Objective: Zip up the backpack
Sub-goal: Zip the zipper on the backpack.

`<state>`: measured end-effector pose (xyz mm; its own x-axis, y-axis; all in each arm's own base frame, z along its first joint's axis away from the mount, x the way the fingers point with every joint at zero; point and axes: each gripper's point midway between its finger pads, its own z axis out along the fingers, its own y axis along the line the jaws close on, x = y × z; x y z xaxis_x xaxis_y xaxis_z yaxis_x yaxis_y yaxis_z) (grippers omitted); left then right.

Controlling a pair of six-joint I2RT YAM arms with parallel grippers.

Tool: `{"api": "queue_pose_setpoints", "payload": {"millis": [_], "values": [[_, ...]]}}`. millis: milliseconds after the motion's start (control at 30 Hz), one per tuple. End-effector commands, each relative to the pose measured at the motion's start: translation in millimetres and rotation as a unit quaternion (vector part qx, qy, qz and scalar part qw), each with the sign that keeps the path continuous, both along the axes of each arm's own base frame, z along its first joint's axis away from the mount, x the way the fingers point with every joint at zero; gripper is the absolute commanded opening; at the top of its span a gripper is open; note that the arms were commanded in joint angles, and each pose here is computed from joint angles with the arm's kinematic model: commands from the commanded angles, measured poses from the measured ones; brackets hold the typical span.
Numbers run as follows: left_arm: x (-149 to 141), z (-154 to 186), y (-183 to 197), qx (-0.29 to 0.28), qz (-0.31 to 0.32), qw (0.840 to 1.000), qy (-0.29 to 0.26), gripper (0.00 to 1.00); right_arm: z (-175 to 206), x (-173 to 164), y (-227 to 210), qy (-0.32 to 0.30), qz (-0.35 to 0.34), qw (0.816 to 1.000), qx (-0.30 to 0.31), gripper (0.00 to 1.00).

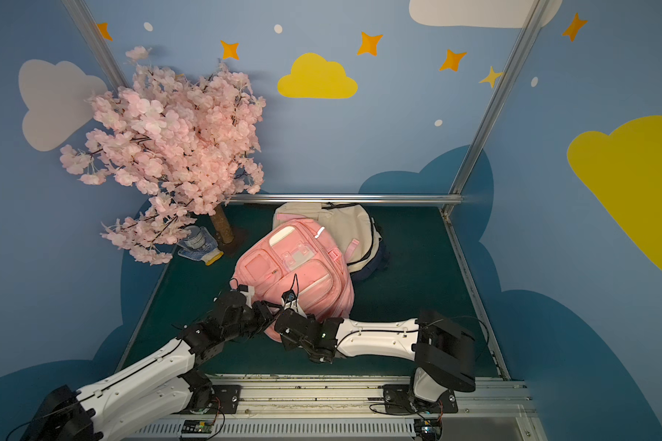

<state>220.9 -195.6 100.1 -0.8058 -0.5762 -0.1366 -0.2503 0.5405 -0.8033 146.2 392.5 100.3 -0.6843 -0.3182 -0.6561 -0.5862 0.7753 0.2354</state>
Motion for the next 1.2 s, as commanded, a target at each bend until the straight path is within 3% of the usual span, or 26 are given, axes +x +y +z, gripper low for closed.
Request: {"api": "queue_pose_setpoints", "payload": {"millis": [0,100,333,533,600,667,800,867,1000,1167], "values": [[3,5,-2,-0.004,-0.002,1.0,-0.01,0.33,19,-4,19,-0.006,0.018,0.999,0.031,0.0],[2,-3,11,0.024,0.011,1.0,0.003,0.23,20,9,-2,-0.017,-0.041,0.999,0.008,0.0],[-2,-13,43,0.066,0.038,0.997,0.015,0.03,23,30,-54,-0.057,-0.084,0.994,-0.032,0.0],[-4,-17,53,0.073,0.047,0.996,0.022,0.02,14,47,-89,-0.011,-0.139,0.99,0.001,0.0],[-3,-16,53,0.071,0.049,0.996,0.023,0.03,19,43,-75,-0.013,-0.099,0.995,0.025,0.0],[-4,-15,51,0.065,0.047,0.996,0.024,0.11,24,38,-60,-0.015,-0.072,0.996,0.04,0.0],[-8,-9,45,0.042,0.042,0.998,0.028,0.41,28,26,-31,-0.009,-0.035,0.998,0.045,0.0],[-13,-6,44,0.034,0.042,0.998,0.033,0.51,27,21,-20,-0.004,-0.024,0.999,0.039,0.0],[-26,-12,41,0.025,0.043,0.998,0.049,0.57,24,10,2,0.01,0.004,0.999,0.037,0.0],[-34,-29,36,0.016,0.045,0.997,0.068,0.55,24,-1,20,0.013,0.03,0.998,0.045,0.0]]}}
